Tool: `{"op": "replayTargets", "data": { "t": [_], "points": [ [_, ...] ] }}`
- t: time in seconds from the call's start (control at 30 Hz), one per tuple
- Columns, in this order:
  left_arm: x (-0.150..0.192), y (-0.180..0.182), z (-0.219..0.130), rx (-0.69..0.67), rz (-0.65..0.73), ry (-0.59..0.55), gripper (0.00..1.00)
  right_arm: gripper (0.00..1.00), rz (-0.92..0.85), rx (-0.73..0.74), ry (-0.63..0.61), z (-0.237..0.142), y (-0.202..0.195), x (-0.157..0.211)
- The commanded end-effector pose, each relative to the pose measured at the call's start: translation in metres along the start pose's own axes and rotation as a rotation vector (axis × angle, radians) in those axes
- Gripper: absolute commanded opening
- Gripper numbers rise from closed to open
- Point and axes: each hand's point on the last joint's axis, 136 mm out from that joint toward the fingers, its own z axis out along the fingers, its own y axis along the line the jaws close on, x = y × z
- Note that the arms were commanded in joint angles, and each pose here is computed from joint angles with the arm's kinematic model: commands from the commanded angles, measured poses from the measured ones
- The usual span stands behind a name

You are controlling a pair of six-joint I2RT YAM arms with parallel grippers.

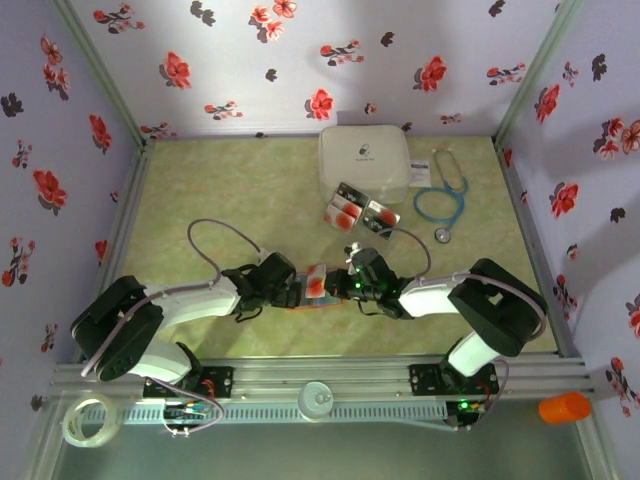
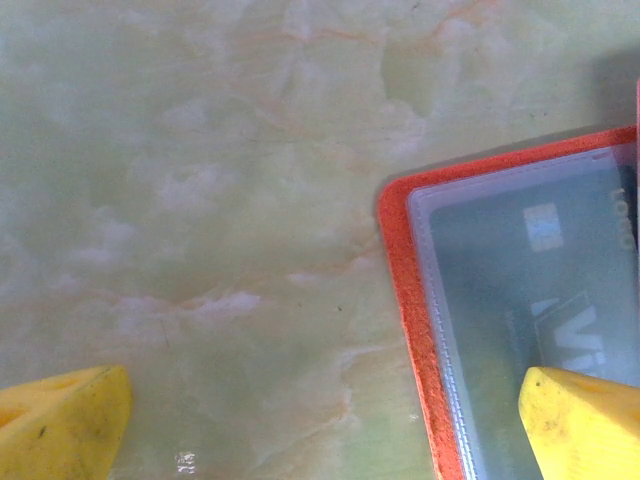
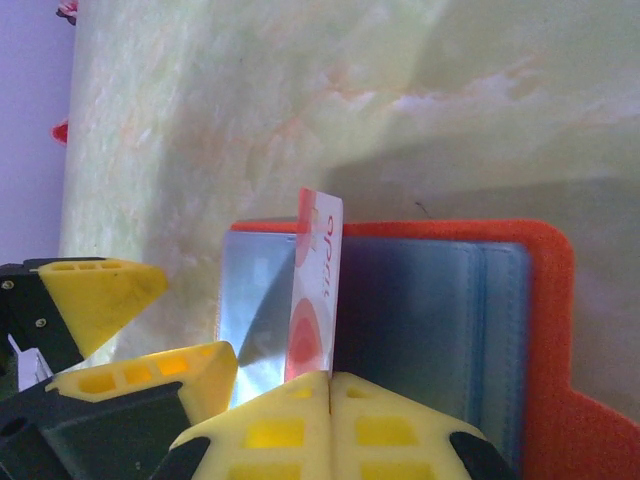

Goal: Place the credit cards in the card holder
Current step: Insert the credit card into the card slot.

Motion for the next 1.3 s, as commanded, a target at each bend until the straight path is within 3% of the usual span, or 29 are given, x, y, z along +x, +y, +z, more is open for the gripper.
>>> {"op": "replayTargets", "data": {
  "t": [0.0, 1.27],
  "points": [
    [0.007, 0.007, 0.0, -0.035, 0.01, 0.013, 1.0, 0.0, 0.009, 0.013, 0.02, -0.002, -0.005, 0.009],
    [0.006, 0.006, 0.001, -0.034, 0.009, 0.01, 1.0, 0.0, 0.004, 0.081, 0.108, -0.004, -0.014, 0.028]
  ]
}}
